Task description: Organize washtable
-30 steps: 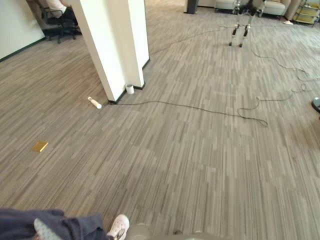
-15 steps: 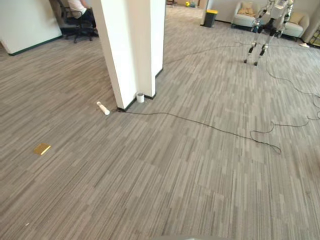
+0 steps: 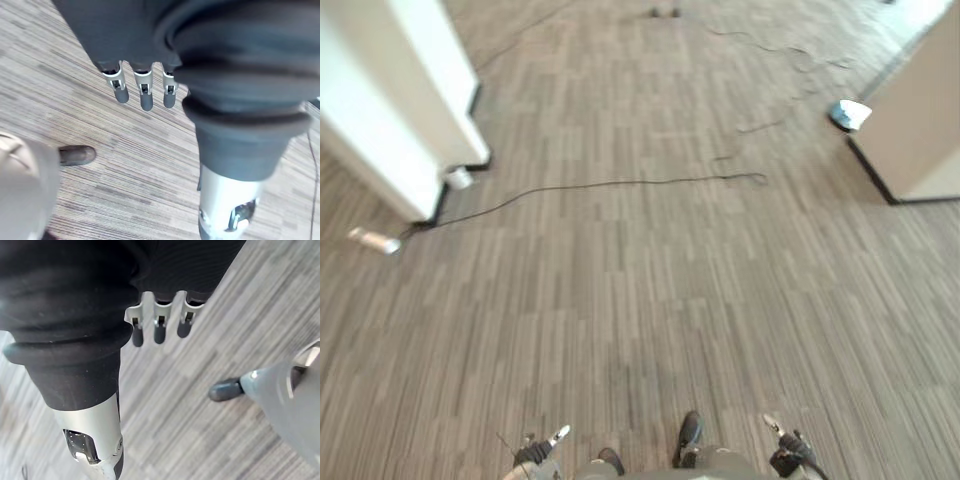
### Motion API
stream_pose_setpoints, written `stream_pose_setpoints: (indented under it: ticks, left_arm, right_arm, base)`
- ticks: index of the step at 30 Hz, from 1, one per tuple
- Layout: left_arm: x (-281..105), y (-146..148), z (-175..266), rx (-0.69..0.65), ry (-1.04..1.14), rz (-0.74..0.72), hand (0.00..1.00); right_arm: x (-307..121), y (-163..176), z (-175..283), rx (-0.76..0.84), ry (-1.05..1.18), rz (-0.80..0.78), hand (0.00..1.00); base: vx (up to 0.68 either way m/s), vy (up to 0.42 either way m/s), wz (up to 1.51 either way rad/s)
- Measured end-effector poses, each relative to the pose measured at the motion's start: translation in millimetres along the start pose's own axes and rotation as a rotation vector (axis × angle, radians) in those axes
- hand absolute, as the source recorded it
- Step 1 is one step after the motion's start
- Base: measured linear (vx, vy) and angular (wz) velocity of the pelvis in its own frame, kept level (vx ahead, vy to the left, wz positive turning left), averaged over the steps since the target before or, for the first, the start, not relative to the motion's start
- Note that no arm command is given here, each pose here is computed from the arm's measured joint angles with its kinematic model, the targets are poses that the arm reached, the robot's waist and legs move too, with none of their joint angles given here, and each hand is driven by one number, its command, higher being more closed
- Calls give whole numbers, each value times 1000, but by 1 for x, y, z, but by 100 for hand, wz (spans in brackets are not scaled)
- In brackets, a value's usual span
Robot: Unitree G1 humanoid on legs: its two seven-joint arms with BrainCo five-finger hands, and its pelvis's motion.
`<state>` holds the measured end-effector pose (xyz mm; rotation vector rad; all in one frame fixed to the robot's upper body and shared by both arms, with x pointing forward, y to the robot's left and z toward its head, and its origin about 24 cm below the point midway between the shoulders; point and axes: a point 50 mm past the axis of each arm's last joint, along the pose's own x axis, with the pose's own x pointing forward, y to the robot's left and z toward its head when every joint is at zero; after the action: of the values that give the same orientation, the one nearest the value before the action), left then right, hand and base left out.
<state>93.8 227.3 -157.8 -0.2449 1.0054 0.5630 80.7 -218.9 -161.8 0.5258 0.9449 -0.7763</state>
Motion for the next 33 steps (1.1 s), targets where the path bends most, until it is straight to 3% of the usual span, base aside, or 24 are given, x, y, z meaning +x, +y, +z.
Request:
stream_pose_setpoints:
  ticks: [6,15,24,29,33]
  left_arm:
    - [-4,-25,-11,-32,26,-56,0]
    - [-11,-11,-33,-199,73,4,0]
    - [-30,24,-82,-368,216,170,0]
    - [-31,36,-85,-281,246,173,0]
    - [-13,13,-45,-234,135,83,0]
  right_arm:
    - [-3,-27,-5,67,22,-79,0]
    - [3,-37,12,30,17,-117,0]
    - [7,9,21,51,-19,1,0]
    - [6,15,13,4,3,41,0]
    - [6,4,13,-8,1,13,0]
  base:
    - [42,-123,-38]
    - [93,-1,-20]
    - [335,250,-17]
    - [518,212,29]
    - [511,10,49]
